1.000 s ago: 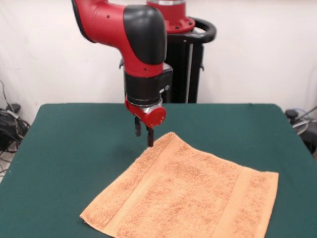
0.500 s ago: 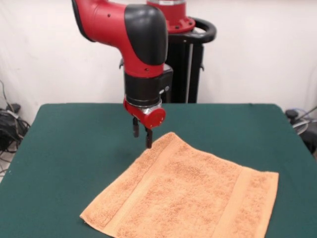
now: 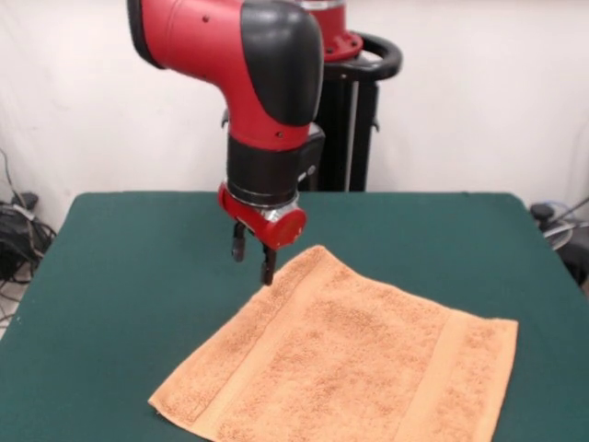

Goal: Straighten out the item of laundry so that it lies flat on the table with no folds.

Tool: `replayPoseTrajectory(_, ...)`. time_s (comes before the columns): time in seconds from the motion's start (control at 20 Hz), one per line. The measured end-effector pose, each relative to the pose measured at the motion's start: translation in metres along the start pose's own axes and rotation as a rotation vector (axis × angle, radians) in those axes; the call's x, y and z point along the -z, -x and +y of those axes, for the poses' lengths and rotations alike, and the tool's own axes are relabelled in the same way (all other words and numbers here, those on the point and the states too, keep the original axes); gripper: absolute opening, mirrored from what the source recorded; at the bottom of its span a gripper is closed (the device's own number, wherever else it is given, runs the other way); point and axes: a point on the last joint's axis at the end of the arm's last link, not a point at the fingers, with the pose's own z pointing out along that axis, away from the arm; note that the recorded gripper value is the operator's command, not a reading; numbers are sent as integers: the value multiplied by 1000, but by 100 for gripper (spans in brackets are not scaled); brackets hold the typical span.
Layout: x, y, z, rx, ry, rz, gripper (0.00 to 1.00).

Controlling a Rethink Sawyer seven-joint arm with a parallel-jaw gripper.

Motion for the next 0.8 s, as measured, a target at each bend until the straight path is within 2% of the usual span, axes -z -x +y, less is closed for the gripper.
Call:
replayPoseTrajectory(0.15, 19, 17, 10, 9, -8, 6, 100)
replayPoseTrajectory(0.35, 48, 53, 23, 3, 0, -9, 100)
replayPoseTrajectory(0.4, 59, 74, 33, -1, 9, -21, 100)
replayPoseTrajectory(0.5, 65, 86, 39, -3, 16, -30, 100)
replayPoseTrajectory(0.6, 77, 113, 55, -4, 34, -53, 100)
replayPoseTrajectory(0.8, 88, 138, 72, -9, 66, -89, 100)
